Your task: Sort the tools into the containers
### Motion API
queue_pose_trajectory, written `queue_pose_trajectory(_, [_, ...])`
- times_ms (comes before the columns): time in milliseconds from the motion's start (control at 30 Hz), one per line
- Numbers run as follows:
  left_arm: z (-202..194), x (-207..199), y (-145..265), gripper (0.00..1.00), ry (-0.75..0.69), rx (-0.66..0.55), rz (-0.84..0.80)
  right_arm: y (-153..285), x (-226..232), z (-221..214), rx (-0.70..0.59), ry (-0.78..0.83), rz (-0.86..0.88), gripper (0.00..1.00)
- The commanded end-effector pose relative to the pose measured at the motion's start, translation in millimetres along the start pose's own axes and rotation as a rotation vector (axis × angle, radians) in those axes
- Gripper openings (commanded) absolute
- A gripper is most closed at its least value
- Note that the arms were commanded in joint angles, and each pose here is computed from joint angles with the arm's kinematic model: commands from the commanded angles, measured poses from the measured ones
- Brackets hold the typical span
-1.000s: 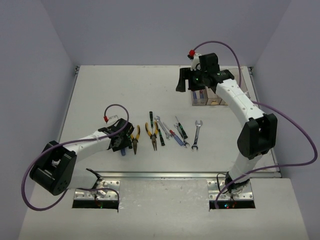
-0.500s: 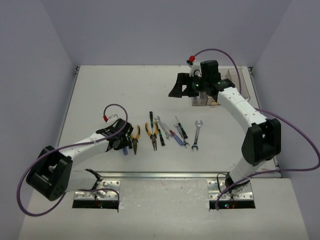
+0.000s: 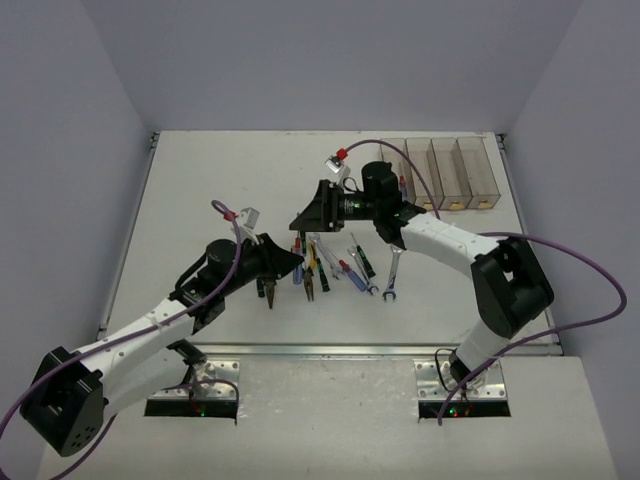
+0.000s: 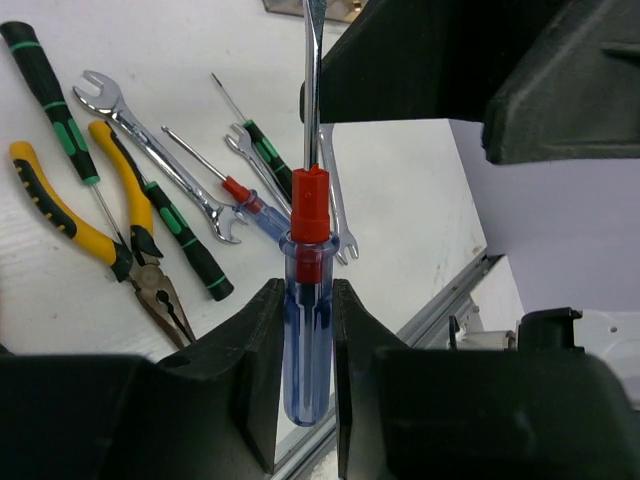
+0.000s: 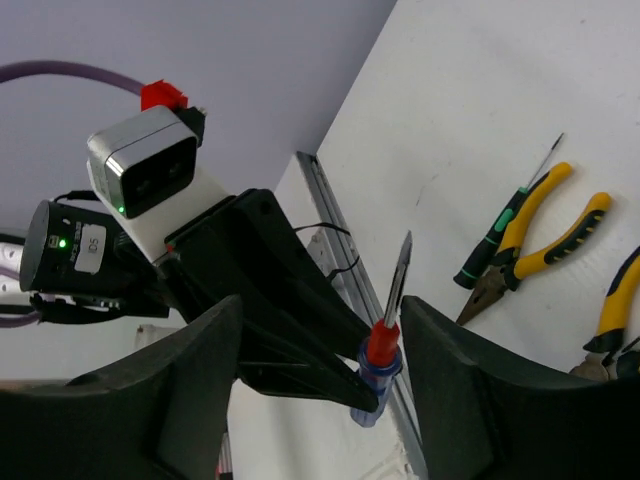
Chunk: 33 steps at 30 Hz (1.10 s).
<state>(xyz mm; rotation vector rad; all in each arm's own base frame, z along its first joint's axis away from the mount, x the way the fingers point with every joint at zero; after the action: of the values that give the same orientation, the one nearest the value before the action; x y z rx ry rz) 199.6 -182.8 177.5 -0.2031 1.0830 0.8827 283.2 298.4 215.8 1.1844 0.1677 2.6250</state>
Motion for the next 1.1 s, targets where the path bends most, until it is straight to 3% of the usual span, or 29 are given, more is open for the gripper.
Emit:
queue_pose_trajectory(0, [8.2,-32.8,0.8,0.0,-0.052,-0.019,-0.205,-2.9,23.2,9.1,-0.054,0.057,0.069,0.59])
queue_pose_trajectory(167, [10.4,-37.3,0.5,0.0,-0.051,-0.031,-0.233,-11.3,19.8,-5.9,-0.021,0.026,0.07,0.29])
queue_pose_trajectory(267, [12.5,-38.2,1.3,0.0,-0.054,-0.046,-0.23,-10.3,16.2,-8.0,-0.033,0.024,0.049,0.18])
queue_pose_trajectory(333, [15.4,-39.8,1.6,0.0,-0.054,-0.057,-0.222,-10.2,14.0,-9.3,-0.033,0.022,0.028,0.01])
queue_pose_trajectory(367, [16.8,-38.9,1.0,0.04,-0.054,-0.064,-0.205,-9.7,14.7,-8.6,-0.035,0.031,0.027,0.0])
queue_pose_trajectory(433, [19.6,-28.7,-0.4,0.66,-0.048,-0.082,-0.111,-6.9,12.0,-2.0,-0.039,0.069,-0.03,0.0])
queue_pose_trajectory(467, [21.4,-25.2,0.0,0.85,-0.048,-0.09,-0.071,-4.8,8.3,1.9,-0.043,0.088,-0.069,0.0])
queue_pose_trajectory(500, [23.3,-21.7,0.2,0.97,-0.049,-0.097,-0.028,-1.1,3.3,6.8,-0.051,0.104,-0.119,0.0])
queue_pose_trajectory(567, [33.1,-19.5,3.6,1.0,-0.053,-0.133,0.069,12.6,-14.6,16.0,-0.055,0.138,-0.256,0.0])
queue_pose_trajectory(633, [39.7,2.3,14.5,1.0,-0.041,-0.178,0.295,37.6,-42.7,38.4,-0.108,0.142,-0.43,0.0])
queue_pose_trajectory(767, [42.7,14.8,24.4,1.0,-0.043,-0.179,0.459,99.1,-99.3,91.9,-0.168,0.173,-0.803,0.0])
queue_pose_trajectory(967, [31.3,21.8,19.2,1.0,-0.04,-0.101,0.471,150.0,-166.3,147.7,-0.177,0.159,-1.043,0.0])
queue_pose_trajectory(1067, [27.2,21.1,14.6,1.0,-0.062,-0.04,0.467,163.2,-197.1,174.2,-0.112,0.228,-1.179,0.0])
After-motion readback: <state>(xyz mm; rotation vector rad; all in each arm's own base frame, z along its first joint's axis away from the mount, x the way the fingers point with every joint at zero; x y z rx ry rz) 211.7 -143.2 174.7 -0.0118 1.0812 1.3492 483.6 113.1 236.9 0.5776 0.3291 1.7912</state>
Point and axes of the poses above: each gripper's point midway between its finger pads, its own y axis back along the fingers, its own x axis along the line the jaws close on, z = x × y, the point moved 6 cm from there along y, back along the fingers, and after that the axes turned 12 degrees about y, right-handed, at the moved point
